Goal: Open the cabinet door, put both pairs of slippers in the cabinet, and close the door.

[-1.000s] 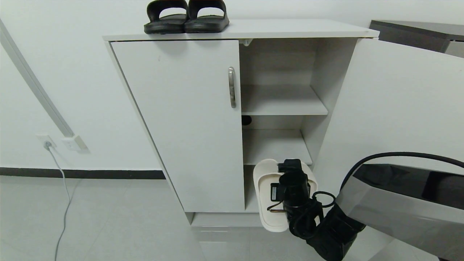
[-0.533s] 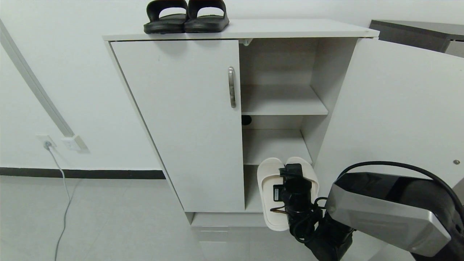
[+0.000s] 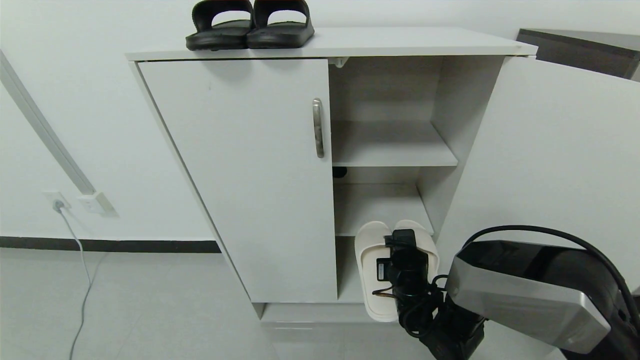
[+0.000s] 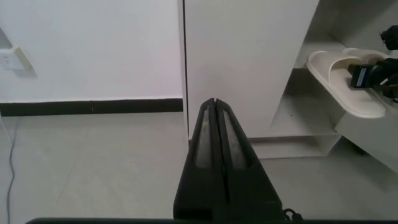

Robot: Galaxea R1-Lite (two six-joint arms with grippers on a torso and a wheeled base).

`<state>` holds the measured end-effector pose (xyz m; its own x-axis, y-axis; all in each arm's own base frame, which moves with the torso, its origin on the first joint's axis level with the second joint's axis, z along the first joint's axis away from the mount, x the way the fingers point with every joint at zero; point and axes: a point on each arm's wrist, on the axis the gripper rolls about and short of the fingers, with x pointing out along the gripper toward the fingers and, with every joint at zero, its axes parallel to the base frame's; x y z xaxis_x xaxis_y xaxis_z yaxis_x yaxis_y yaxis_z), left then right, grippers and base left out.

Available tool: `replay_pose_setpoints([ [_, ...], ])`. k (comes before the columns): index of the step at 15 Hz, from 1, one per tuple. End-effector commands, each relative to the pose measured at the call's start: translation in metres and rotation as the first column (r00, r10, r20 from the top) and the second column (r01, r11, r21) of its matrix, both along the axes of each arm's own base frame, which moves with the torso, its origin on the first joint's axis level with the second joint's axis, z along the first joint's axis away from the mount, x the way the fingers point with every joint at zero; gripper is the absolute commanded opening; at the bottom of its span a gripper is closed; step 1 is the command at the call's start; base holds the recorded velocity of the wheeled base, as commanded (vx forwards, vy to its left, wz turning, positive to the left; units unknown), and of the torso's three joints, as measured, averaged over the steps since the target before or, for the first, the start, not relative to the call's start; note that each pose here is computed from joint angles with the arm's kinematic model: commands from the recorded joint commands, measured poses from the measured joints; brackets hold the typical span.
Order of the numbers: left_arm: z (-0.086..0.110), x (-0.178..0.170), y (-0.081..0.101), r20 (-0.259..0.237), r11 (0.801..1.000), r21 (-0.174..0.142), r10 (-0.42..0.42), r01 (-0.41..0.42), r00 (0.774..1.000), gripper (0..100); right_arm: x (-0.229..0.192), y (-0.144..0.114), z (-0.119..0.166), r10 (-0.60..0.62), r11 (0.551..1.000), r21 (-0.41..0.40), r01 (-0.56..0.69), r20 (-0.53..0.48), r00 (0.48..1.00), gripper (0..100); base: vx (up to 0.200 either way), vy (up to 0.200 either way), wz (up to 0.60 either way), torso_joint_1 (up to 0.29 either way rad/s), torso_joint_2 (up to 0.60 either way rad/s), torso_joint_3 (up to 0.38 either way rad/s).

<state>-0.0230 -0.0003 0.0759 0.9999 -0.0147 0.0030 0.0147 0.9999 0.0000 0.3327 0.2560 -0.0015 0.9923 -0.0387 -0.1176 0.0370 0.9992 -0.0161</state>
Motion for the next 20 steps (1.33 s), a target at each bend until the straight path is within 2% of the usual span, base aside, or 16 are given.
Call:
replay_pose_setpoints([
  [1, 0.000, 0.000, 0.000, -0.001, 1.000, 0.000, 0.001, -0.001, 1.000, 0, 0.000, 0.001, 0.001, 0.002, 1.000, 0.002, -0.002, 0.002, 1.000, 0, 0.200, 0.000, 0.00, 0.007, 0.00, 0.002],
  [4, 0.000, 0.000, 0.000, -0.001, 1.000, 0.000, 0.002, -0.002, 1.000, 0, 0.000, 0.001, 0.002, 0.004, 1.000, 0.006, -0.004, 0.008, 1.000, 0, 0.200, 0.000, 0.00, 0.002, 0.00, -0.002],
  [6, 0.000, 0.000, 0.000, -0.001, 1.000, 0.000, 0.002, -0.002, 1.000, 0, 0.004, 0.005, 0.007, 0.012, 1.000, 0.015, -0.012, 0.021, 1.000, 0, 0.000, 0.000, 0.00, 0.000, 0.00, 0.000],
  [9, 0.000, 0.000, 0.000, -0.001, 1.000, 0.000, 0.002, -0.002, 1.000, 0, 0.013, 0.009, 0.013, 0.087, 0.996, 0.029, -0.088, 0.022, 0.996, 0, 0.000, 0.000, 0.00, 0.000, 0.00, 0.000],
  [17, 0.000, 0.000, 0.000, -0.001, 1.000, 0.000, 0.002, -0.002, 1.000, 0, 0.077, 0.005, 0.024, -0.002, 1.000, 0.030, 0.002, 0.015, 1.000, 0, 0.000, 0.000, 0.00, 0.000, 0.00, 0.000],
  [20, 0.000, 0.000, 0.000, -0.001, 1.000, 0.000, 0.002, -0.002, 1.000, 0, 0.090, 0.005, 0.026, -0.016, 0.999, 0.034, 0.016, 0.021, 1.000, 0, 0.000, 0.000, 0.00, 0.000, 0.00, 0.000],
])
